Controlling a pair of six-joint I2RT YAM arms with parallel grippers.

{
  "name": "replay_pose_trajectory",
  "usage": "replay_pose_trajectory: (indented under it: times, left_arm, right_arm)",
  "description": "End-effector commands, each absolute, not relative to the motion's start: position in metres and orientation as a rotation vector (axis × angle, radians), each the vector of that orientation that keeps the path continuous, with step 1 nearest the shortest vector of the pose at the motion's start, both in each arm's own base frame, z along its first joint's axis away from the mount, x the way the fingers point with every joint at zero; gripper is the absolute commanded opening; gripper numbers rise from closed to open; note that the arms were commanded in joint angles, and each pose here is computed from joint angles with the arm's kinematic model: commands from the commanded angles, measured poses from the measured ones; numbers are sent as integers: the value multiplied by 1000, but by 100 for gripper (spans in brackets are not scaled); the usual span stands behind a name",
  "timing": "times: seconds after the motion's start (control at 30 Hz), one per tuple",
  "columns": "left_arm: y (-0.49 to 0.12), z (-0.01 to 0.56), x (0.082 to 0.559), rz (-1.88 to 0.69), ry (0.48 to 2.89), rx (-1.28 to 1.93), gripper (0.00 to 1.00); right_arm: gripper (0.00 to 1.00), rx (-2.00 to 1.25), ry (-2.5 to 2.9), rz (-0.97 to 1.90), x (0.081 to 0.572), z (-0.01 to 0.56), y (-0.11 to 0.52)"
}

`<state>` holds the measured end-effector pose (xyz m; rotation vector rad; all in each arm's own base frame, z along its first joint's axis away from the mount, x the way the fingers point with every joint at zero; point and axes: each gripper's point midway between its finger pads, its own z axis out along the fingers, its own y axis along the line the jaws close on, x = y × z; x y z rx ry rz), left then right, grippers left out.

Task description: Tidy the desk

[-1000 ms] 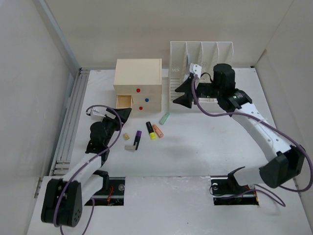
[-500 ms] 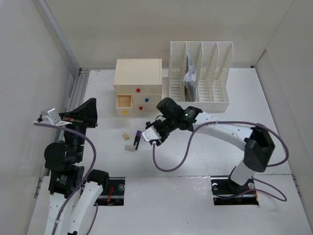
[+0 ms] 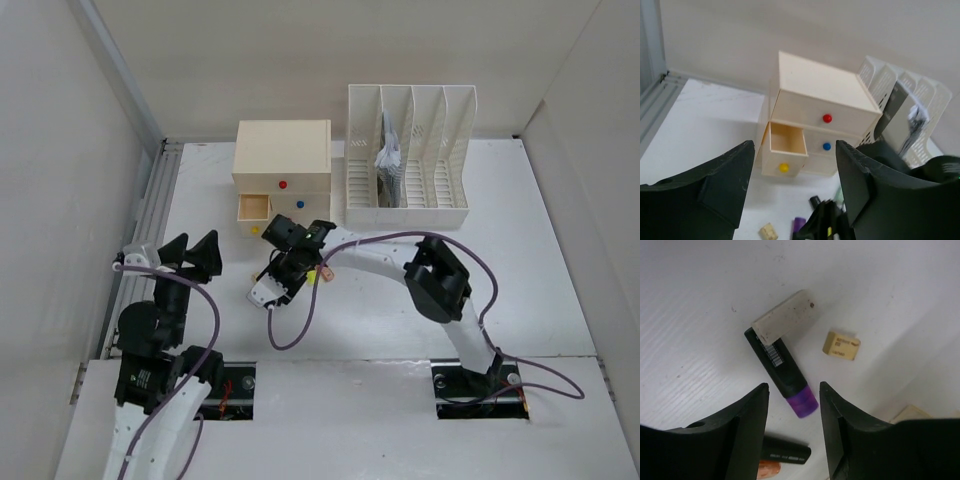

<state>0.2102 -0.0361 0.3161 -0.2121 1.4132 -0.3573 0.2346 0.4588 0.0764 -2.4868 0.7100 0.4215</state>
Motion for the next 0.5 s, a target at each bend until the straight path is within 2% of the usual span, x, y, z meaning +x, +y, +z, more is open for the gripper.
replay_pose_trajectory:
  times: [0.0, 0.47]
  left_arm:
    - [-33, 344, 201, -366, 1298, -198, 63]
    - [-37, 348, 198, -390, 1283, -172, 63]
  right_arm:
    - [51, -2564, 664, 378, 237, 66, 460]
    - [52, -2682, 629, 372, 245, 27, 463]
